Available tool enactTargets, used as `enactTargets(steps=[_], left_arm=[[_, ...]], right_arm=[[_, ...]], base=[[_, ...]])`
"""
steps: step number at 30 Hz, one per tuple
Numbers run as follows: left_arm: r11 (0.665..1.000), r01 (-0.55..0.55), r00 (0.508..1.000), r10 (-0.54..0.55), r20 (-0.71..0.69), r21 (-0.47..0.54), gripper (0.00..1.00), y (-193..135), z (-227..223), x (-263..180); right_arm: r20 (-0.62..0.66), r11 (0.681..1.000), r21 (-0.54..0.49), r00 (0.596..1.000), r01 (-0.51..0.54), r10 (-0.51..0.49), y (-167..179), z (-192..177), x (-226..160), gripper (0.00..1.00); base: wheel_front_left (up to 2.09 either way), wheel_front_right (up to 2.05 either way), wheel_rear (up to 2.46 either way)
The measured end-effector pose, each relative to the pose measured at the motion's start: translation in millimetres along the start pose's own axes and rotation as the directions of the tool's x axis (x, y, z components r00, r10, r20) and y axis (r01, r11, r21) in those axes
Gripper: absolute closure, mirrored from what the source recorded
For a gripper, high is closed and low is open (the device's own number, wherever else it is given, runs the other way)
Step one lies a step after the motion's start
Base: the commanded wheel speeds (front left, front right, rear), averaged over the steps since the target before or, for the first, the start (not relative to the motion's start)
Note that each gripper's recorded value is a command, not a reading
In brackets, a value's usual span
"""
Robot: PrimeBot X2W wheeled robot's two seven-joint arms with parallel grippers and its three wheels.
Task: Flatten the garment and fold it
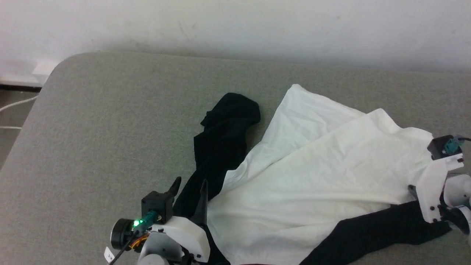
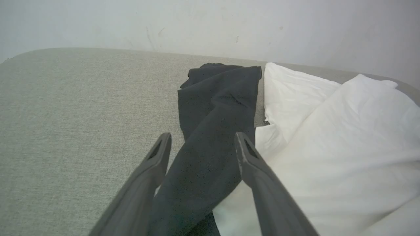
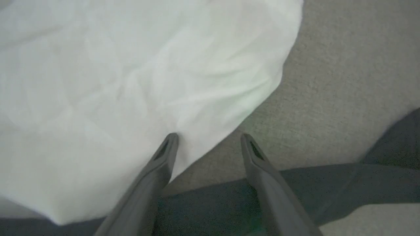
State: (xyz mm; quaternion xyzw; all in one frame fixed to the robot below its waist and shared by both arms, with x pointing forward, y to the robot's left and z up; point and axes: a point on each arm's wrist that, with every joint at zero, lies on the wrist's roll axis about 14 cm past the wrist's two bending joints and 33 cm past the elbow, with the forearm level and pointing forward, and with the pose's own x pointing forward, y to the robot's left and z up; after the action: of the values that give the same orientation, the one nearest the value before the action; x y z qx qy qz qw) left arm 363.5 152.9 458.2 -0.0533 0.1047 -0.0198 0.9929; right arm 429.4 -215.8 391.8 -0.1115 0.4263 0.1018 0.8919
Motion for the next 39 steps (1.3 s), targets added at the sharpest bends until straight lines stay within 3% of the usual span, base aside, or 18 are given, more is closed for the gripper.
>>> enactTargets(steps=[4, 5, 6, 7, 12, 15, 18, 24, 26, 28, 29, 30, 35, 39], left_arm=[[0.999, -0.035, 0.999, 0.034, -0.022, -0.007, 0.0, 9, -8, -2], [0.999, -0.044, 0.999, 0.043, -0.028, -0.008, 0.0, 12, -10, -3], [0.999, -0.053, 0.998, 0.053, -0.033, -0.009, 0.0, 15, -12, -3], [0.998, -0.062, 0.997, 0.061, -0.038, -0.009, 0.0, 17, -14, -4], [0.995, -0.101, 0.994, 0.1, -0.053, -0.007, 0.0, 30, -20, -6], [0.994, -0.113, 0.992, 0.112, -0.051, -0.005, 0.0, 33, -19, -2], [0.993, -0.115, 0.992, 0.114, -0.053, -0.007, 0.0, 33, -19, 0], [0.993, -0.118, 0.992, 0.117, -0.05, -0.011, 0.0, 32, -20, 6], [0.992, -0.125, 0.991, 0.124, -0.058, -0.011, 0.0, 34, -23, 6], [0.991, -0.132, 0.989, 0.131, -0.065, -0.013, 0.0, 36, -26, 6], [0.991, -0.135, 0.989, 0.134, -0.069, -0.014, 0.0, 37, -27, 6], [0.99, -0.138, 0.988, 0.137, -0.071, -0.013, 0.0, 37, -28, 7], [0.991, -0.136, 0.988, 0.135, -0.076, -0.014, 0.0, 37, -31, 8], [0.992, -0.127, 0.99, 0.126, -0.061, -0.014, 0.0, 36, -27, 8]], right_arm=[[-0.079, 1.0, -0.017, 0.997, 0.025, -0.026, -10, -7, 16, 0.0], [-0.088, 1.0, -0.018, 0.996, 0.025, -0.027, -10, -6, 21, 0.39], [-0.095, 1.0, -0.018, 0.995, 0.024, -0.026, -10, -4, 25, 0.89], [-0.095, 1.0, -0.019, 0.995, 0.024, -0.025, -10, -2, 28, 1.0], [-0.02, 0.995, -0.08, 0.998, 0.057, -0.059, -20, 24, 43, 1.0], [0.103, 0.977, -0.155, 0.986, 0.149, -0.134, -45, 64, 46, 1.0], [0.253, 0.954, -0.187, 0.95, 0.235, -0.185, -65, 118, 39, 1.0], [0.521, 0.912, -0.188, 0.824, 0.366, -0.223, -85, 209, 18, 1.0], [0.544, 0.908, -0.198, 0.812, 0.369, -0.211, -79, 219, 23, 1.0], [0.524, 0.911, -0.23, 0.832, 0.342, -0.18, -64, 213, 38, 1.0], [0.504, 0.916, -0.244, 0.848, 0.319, -0.161, -55, 206, 47, 0.67], [0.481, 0.921, -0.255, 0.865, 0.295, -0.144, -46, 199, 56, 0.0], [0.407, 0.94, -0.258, 0.908, 0.222, -0.103, -28, 167, 76, 0.0], [0.44, 0.955, -0.217, 0.893, 0.204, -0.09, -26, 165, 67, 0.0]], base=[[0.0, 0.0, 0.0], [0.0, 0.0, 0.0], [0.0, 0.0, 0.0], [0.0, 0.0, 0.0], [0.0, 0.0, 0.0], [0.0, 0.0, 0.0], [0.0, 0.0, 0.0], [0.0, 0.0, 0.0], [0.0, 0.0, 0.0], [0.0, 0.0, 0.0], [0.0, 0.0, 0.0], [0.0, 0.0, 0.0], [0.0, 0.0, 0.0], [0.0, 0.0, 0.0]])
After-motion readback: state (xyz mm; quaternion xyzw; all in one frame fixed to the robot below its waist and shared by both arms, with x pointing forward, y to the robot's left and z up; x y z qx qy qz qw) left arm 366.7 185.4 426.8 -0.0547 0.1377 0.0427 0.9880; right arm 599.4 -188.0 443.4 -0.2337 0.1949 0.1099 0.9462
